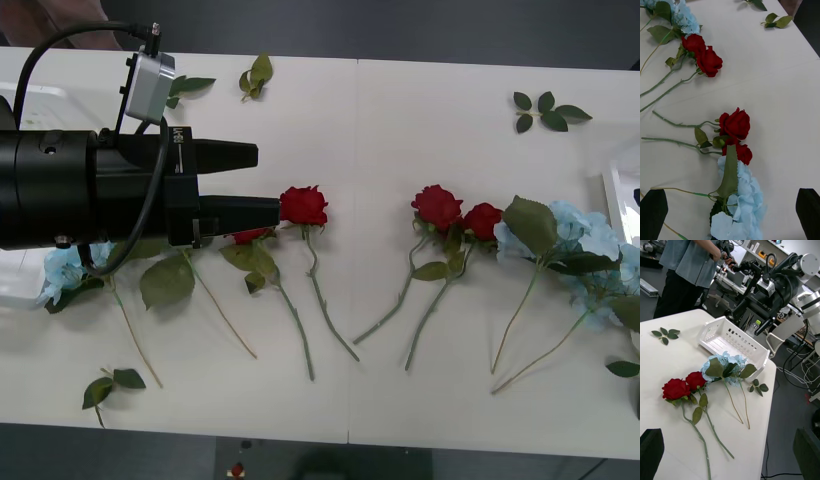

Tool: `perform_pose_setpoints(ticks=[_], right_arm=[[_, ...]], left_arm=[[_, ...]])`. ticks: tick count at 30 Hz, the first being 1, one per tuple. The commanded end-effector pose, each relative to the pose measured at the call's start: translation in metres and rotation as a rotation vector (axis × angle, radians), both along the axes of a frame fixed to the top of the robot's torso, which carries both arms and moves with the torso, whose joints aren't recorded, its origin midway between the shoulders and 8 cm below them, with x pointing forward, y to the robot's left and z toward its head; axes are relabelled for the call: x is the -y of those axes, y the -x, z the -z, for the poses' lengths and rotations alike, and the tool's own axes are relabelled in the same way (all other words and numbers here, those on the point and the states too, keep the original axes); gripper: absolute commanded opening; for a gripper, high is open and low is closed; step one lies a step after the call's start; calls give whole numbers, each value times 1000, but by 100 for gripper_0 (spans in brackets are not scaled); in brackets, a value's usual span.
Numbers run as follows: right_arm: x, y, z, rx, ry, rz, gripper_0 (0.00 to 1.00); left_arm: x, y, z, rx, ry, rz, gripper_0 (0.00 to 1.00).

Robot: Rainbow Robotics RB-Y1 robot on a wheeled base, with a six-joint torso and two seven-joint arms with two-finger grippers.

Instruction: Put the red flowers into the right box and the blue flowers into the left box

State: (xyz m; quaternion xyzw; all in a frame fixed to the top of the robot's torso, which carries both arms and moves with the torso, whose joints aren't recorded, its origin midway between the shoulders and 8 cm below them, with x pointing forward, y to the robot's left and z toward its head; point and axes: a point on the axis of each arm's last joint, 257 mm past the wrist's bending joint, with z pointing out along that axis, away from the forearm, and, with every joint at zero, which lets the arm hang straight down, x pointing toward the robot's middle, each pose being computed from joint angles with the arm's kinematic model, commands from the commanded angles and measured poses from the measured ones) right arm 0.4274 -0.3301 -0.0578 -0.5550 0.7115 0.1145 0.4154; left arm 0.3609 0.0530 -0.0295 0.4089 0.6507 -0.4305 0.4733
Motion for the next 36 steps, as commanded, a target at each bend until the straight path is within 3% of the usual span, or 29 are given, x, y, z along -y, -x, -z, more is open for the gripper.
perform_pose_setpoints(ticks=[1,2,7,12,20,31,36], right_arm=[[5,1,-15,47,52,-14,100],[5,8,14,-25,42,-12,100],[4,9,18,-28,83,-20,100],[4,11,20,-98,64,67,100],[19,25,50,-337,-9,429,100],[41,51,95,-573,-134,954,100],[49,59,112,-675,-225,1148,100]], left_arm=[[9,12,-3,18,15,38,100],[10,12,-13,9,43,41,100],[-1,17,-26,-61,62,45,100],[-20,19,-24,-211,32,7,100],[-79,10,-7,-471,-17,-197,100],[-178,7,55,-853,-118,-614,100],[-205,5,84,-966,-144,-779,100]])
